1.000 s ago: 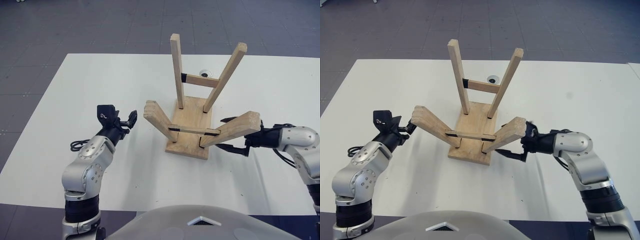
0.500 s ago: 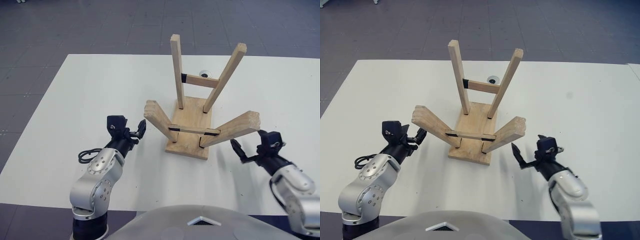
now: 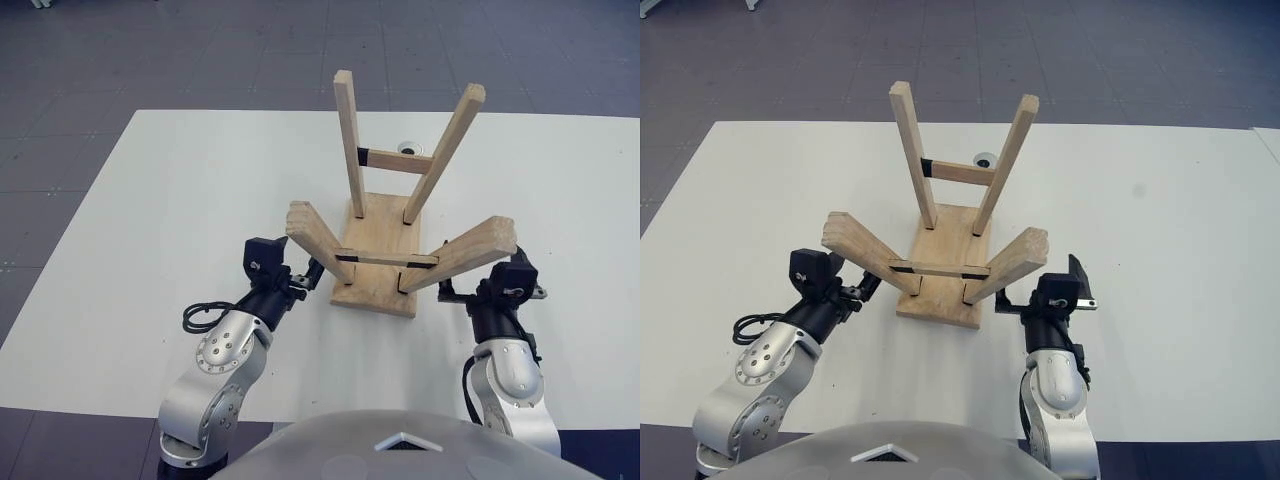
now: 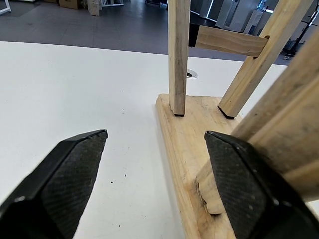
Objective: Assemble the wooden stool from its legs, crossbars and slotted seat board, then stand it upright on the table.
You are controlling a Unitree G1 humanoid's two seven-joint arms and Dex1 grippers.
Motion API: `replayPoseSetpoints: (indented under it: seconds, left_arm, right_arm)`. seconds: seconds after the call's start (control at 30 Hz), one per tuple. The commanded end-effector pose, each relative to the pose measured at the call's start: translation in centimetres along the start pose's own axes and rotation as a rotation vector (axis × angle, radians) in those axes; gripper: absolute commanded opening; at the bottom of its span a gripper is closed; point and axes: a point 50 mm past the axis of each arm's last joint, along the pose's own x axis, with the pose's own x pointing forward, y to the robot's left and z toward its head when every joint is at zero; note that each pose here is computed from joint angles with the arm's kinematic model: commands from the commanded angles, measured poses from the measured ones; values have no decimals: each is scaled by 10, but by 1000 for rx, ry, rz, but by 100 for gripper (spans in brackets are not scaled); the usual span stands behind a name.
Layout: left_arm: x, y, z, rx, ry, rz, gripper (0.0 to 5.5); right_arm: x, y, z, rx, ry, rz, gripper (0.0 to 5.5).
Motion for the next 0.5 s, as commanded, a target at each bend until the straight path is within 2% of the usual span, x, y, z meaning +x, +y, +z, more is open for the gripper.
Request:
replayPoseSetpoints:
  seconds: [0.03,0.17,0.33,0.5]
  left_arm:
    - [-1,-10,3,-32,-15,-54,367]
    - [1,-13,2,-53,-12,-64,367]
    - [1,-10,3,-60,-22,-44,367]
    - [0,-4,6,-53,-41,-2,367]
  right_arm:
    - [21,8,16,26,-77,56,548]
    - [43,11,12,11,-45,119,548]
    - [52,-10,-8,-43,43,96,548]
    - [54,-43,-7,-73,40,-3,548]
